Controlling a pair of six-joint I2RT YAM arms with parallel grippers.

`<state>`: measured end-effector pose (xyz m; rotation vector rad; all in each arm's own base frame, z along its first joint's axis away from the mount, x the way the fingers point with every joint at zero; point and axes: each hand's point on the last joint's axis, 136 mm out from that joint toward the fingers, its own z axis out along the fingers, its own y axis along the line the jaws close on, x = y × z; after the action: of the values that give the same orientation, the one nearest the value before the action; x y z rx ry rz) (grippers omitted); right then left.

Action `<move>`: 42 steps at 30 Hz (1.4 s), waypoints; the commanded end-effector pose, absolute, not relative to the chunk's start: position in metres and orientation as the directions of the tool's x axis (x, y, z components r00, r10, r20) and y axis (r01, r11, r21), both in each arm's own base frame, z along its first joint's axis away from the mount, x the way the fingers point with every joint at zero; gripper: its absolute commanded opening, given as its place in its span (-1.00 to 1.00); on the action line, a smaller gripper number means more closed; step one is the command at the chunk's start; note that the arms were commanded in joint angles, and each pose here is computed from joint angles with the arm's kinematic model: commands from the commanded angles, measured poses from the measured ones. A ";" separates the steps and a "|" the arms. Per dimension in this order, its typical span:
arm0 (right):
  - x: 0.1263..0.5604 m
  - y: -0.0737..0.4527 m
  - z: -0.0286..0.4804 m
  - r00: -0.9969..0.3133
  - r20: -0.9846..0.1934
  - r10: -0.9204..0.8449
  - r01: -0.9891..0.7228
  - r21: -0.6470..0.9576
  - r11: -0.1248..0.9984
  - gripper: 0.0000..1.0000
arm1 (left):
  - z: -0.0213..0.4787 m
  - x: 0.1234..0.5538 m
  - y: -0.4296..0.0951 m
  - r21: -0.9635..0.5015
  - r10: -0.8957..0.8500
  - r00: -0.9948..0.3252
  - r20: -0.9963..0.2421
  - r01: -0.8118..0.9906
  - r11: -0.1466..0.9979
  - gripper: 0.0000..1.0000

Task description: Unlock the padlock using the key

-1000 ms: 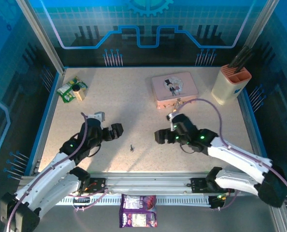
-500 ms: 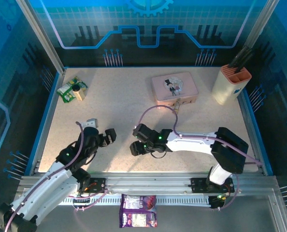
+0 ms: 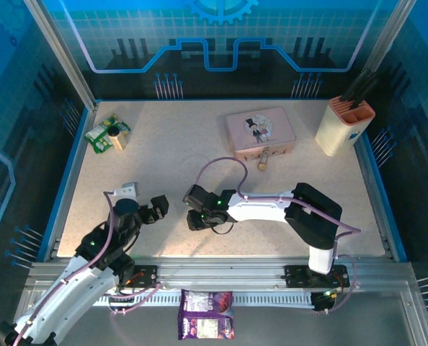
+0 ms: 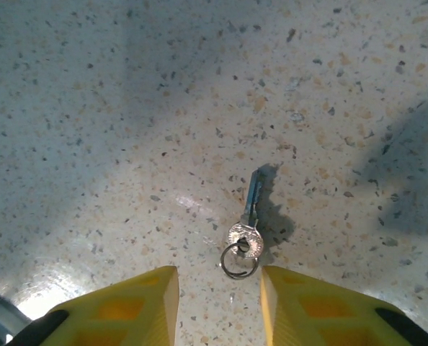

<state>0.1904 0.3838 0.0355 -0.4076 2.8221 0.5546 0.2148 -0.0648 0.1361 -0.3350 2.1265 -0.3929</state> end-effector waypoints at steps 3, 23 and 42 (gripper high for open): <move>0.190 0.382 0.025 -0.946 -0.248 -0.211 -0.276 0.270 0.922 -0.35 | 0.132 0.212 -0.064 -0.385 -0.360 -0.545 -0.757 -0.074 0.920 0.99; 0.188 0.381 0.001 -0.948 -0.189 -0.254 -0.284 0.152 0.947 -0.50 | 0.136 0.209 -0.064 -0.404 -0.369 -0.526 -0.766 -0.054 0.913 0.99; 0.190 0.377 -0.006 -0.931 -0.200 -0.306 -0.317 0.028 0.948 -0.84 | 0.137 0.207 -0.064 -0.411 -0.374 -0.519 -0.769 -0.046 0.910 0.99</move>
<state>0.2000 0.3901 0.0198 -0.4338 2.8730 0.2192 0.2106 -0.0633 0.1437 -0.3340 2.0677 -0.4346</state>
